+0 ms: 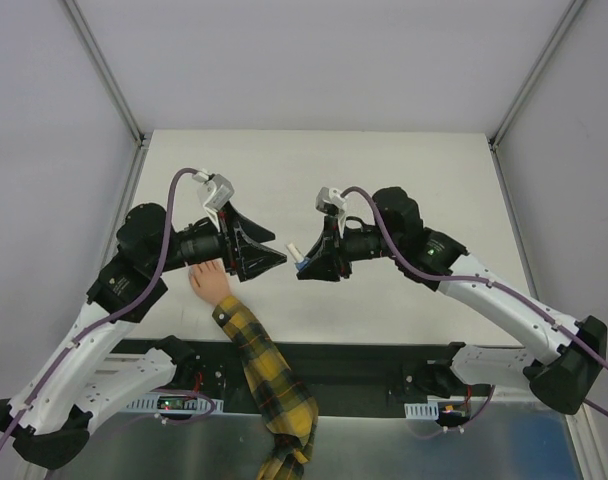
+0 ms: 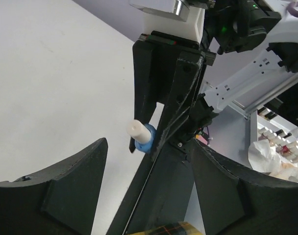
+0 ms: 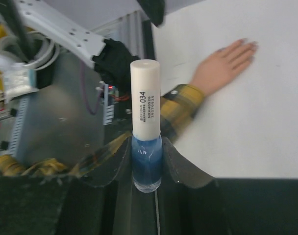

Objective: Paint the nails

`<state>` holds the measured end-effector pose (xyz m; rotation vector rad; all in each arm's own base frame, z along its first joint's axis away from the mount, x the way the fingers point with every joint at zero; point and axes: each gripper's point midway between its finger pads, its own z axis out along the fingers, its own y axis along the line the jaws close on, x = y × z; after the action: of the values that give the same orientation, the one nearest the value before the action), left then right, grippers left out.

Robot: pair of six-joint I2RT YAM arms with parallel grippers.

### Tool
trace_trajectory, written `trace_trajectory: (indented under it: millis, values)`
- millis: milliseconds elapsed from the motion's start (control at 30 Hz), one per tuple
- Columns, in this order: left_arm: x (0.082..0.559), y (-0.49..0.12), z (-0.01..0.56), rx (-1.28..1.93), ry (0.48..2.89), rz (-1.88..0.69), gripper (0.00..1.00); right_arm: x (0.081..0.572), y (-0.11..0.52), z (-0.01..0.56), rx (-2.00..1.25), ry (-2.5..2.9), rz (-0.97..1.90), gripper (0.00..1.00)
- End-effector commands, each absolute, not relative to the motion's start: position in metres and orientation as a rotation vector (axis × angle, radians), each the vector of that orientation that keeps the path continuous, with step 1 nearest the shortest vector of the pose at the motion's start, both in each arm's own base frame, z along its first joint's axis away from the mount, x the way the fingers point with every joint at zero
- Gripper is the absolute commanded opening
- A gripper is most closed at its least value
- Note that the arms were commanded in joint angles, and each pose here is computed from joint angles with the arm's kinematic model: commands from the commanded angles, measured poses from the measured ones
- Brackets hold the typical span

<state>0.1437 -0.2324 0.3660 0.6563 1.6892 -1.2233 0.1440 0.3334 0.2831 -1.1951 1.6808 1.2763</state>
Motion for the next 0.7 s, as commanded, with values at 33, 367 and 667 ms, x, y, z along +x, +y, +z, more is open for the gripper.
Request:
trace_trajectory:
  millis: [33,367,667]
  values:
    - [0.127,-0.245,0.396,0.812,1.439,-1.328,0.65,0.1,0.339,0.351,-1.296,1.415,1.623,0.0]
    - [0.119,-0.251,0.399,0.83,1.398,-1.422,0.64,0.099,0.345,0.367,-1.282,1.36,1.684,0.0]
    - [0.123,-0.259,0.398,0.824,1.45,-1.487,0.43,0.113,0.351,0.371,-1.227,1.361,1.621,0.01]
